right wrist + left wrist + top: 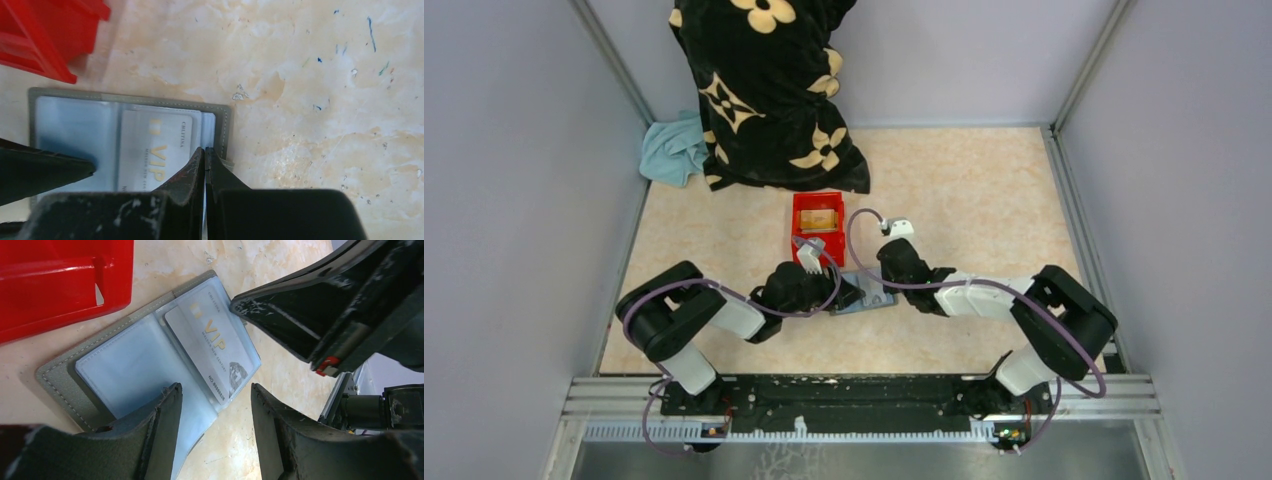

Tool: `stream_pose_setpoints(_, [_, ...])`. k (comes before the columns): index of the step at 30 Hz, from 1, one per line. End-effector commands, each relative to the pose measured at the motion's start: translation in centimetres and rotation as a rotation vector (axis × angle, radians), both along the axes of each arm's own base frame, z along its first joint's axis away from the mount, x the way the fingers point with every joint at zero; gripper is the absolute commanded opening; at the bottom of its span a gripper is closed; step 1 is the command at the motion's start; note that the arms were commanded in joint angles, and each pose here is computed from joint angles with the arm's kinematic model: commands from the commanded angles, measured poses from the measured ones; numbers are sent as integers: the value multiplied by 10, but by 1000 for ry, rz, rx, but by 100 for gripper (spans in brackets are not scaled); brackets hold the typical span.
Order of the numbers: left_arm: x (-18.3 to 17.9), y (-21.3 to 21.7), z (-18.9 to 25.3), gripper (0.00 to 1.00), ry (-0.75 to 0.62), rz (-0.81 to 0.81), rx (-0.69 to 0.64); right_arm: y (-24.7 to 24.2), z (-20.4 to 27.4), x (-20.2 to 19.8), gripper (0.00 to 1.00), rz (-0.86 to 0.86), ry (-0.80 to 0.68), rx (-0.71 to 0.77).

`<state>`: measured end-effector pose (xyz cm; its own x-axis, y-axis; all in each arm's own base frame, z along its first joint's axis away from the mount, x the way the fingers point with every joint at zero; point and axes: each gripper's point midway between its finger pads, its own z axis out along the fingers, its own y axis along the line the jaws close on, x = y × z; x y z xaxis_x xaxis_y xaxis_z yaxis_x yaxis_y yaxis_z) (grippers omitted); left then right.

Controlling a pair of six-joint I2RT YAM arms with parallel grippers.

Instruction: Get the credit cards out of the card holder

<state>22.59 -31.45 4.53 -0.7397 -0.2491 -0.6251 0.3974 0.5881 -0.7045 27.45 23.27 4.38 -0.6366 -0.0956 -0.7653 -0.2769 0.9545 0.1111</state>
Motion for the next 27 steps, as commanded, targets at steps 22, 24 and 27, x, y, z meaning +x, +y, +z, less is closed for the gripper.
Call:
stream_pose_setpoints(22, [-9,-18,0,49,43,-79,-124,7,-39,-33,0,40,120,126])
stream_pose_setpoints(24, [-8,-17,2,46,36,-67,-141,7,-39,-35,0,41,122,127])
stream_pose_setpoints(27, [-7,-16,7,44,26,-52,-167,5,-40,-37,0,38,125,129])
